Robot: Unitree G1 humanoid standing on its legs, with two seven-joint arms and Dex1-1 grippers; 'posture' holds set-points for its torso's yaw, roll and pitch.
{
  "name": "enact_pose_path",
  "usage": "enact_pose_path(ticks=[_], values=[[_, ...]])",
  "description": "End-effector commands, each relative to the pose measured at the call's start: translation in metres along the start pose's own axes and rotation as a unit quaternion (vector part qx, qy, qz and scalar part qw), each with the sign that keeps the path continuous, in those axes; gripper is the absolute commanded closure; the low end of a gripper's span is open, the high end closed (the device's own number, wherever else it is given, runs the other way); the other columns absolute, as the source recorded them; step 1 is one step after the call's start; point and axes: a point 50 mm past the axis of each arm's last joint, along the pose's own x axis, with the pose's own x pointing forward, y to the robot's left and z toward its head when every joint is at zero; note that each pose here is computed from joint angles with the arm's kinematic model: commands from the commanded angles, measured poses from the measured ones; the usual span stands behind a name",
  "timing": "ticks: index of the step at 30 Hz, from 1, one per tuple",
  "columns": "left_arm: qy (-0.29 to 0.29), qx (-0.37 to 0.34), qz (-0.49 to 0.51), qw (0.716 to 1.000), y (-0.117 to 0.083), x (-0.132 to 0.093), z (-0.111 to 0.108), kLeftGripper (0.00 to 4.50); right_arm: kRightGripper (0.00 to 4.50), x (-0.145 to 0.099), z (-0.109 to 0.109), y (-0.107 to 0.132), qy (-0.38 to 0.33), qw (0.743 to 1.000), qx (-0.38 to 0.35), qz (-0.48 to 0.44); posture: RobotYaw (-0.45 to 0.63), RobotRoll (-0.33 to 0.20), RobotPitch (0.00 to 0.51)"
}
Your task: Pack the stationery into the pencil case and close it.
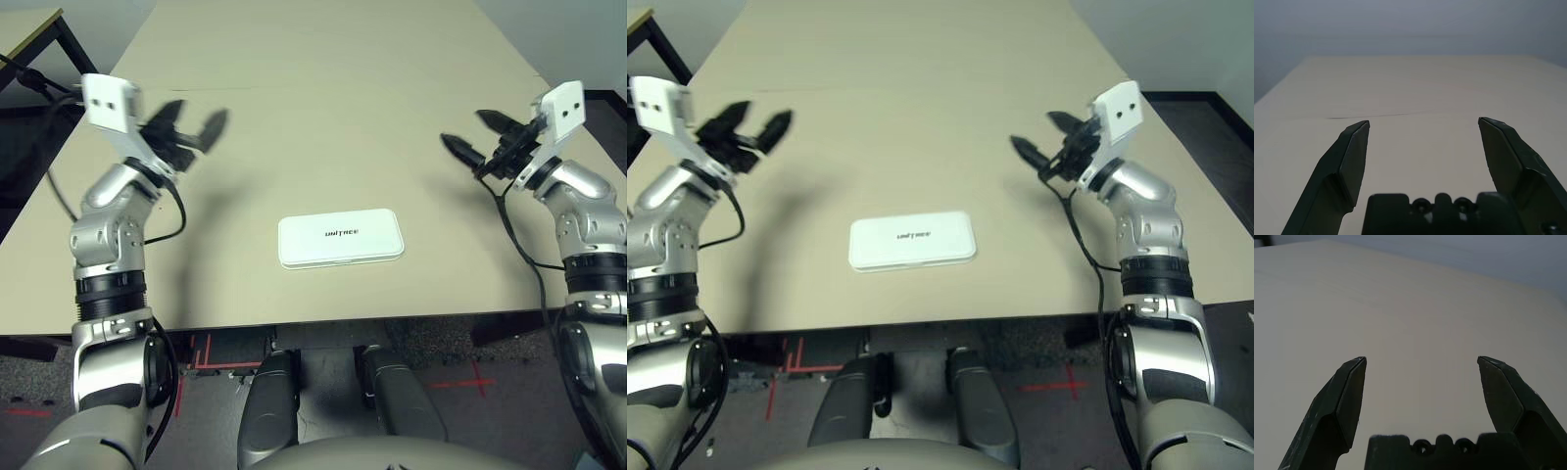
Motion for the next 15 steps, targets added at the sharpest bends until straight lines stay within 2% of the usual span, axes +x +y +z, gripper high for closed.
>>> enact_pose_path(ticks=[1,10,15], values=[[-0.014,0.005,0.061,0.998,0.019,-0.002,-0.004,0.03,0.0,-0.005,-0.005,-0.018,-0.005,0.997,0.004,-0.079,-0.09,0.0,0.135],[-0.011,0.017,0.106,0.994,0.033,-0.006,-0.023,0.03,0.0,-0.018,-0.018,-0.047,0.022,0.979,0.014,-0.2,-0.11,0.0,0.164],[-0.006,0.024,0.11,0.994,0.034,-0.008,-0.031,0.03,0.0,-0.018,-0.023,-0.047,0.031,0.978,0.022,-0.207,-0.12,0.0,0.195]])
